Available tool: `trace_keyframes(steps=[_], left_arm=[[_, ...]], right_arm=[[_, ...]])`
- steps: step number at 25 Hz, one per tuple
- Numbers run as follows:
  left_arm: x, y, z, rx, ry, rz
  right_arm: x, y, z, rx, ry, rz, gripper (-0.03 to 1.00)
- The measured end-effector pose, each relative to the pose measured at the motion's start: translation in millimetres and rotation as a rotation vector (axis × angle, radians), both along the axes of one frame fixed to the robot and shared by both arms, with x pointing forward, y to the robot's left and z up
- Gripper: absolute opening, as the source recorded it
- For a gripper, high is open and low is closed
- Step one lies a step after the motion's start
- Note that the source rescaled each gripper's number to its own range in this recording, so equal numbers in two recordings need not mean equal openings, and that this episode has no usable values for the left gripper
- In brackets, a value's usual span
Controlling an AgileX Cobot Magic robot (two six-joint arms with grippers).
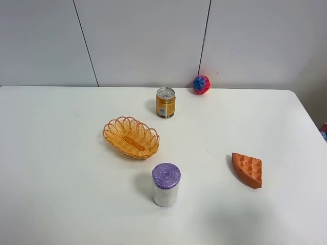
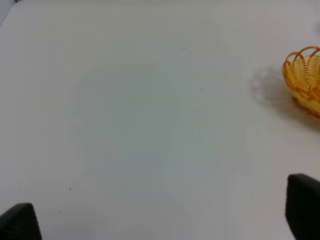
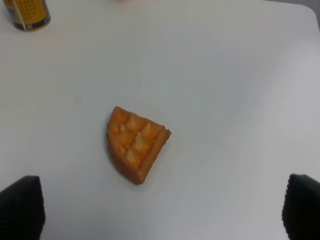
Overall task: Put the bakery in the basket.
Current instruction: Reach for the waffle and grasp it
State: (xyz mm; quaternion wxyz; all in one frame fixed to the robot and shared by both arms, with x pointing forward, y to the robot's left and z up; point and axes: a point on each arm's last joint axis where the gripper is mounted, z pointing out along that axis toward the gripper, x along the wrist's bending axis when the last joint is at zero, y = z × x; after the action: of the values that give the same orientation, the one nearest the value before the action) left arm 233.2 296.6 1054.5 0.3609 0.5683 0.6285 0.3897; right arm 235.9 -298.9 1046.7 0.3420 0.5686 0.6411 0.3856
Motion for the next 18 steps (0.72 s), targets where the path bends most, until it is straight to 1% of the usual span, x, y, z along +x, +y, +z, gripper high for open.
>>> trace_keyframes(steps=[15,18], left_arm=[[0.0,0.0,0.0,-0.001,0.0,0.001],[0.0,0.0,0.0,-0.001,0.0,0.001]], right_arm=[[0.2,0.0,0.0,0.0,0.001,0.0,0.95],[10.2,2.1,10.0,0.007,0.024,0.007,0.95]])
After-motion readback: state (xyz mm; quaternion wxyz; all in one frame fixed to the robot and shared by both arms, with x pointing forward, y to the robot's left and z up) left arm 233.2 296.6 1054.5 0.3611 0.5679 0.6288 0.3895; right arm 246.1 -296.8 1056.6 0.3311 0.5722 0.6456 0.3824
